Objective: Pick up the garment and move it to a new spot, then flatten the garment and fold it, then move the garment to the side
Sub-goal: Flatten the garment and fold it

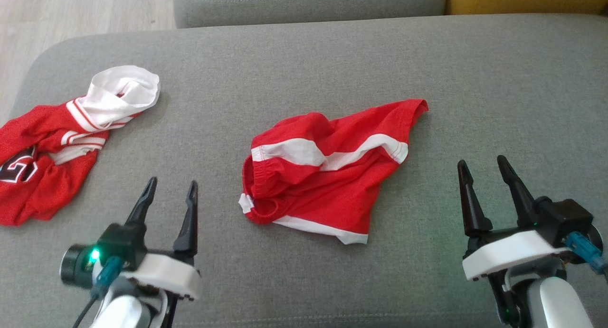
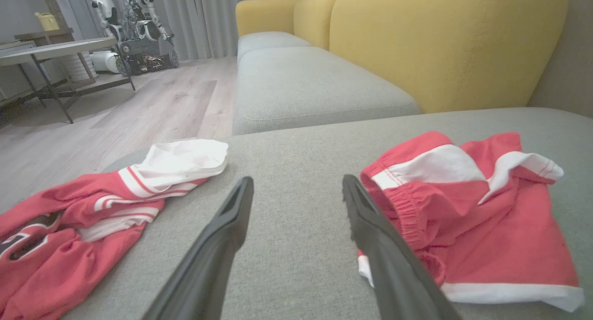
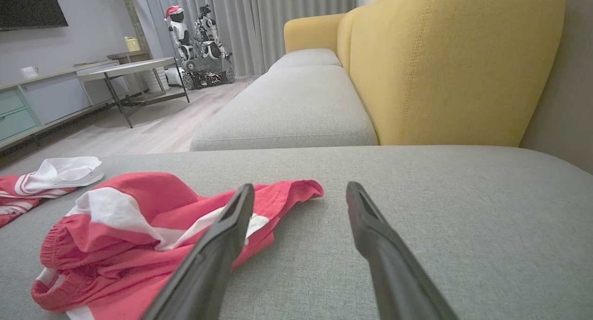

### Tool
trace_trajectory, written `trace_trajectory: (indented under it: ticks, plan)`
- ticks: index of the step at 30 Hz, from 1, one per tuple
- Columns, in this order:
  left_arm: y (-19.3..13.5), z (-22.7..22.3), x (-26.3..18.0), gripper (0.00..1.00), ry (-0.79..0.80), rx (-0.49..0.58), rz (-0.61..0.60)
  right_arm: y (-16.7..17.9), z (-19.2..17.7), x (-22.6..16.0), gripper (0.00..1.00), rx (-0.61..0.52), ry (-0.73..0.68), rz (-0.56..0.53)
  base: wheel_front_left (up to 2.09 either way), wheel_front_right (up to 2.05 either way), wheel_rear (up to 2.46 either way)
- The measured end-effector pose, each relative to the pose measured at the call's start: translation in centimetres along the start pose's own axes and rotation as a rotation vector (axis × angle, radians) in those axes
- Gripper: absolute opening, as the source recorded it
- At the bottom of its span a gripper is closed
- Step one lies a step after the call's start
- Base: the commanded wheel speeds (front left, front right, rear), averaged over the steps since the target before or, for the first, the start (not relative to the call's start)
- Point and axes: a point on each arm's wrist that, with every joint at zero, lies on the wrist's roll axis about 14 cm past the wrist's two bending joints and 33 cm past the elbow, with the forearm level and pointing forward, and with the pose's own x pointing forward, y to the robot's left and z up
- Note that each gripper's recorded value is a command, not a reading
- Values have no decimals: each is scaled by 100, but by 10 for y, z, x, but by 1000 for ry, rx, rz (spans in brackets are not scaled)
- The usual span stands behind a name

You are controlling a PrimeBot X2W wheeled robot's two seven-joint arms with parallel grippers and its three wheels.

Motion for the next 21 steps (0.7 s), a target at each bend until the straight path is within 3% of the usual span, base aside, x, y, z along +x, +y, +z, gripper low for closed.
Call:
trace_trajectory:
  ticks: [10, 17, 21]
  plan:
    - [-46, 14, 45, 100, 7, -86, -193, 0, -8, 4, 100, 4, 23, 1, 0, 0, 0]
    - [-85, -19, 74, 100, 200, -152, -318, -5, -17, 5, 100, 10, 48, -14, 0, 0, 0]
    - [-90, -41, 75, 100, 290, -167, -325, -11, -20, 3, 100, 16, 57, -30, 0, 0, 0]
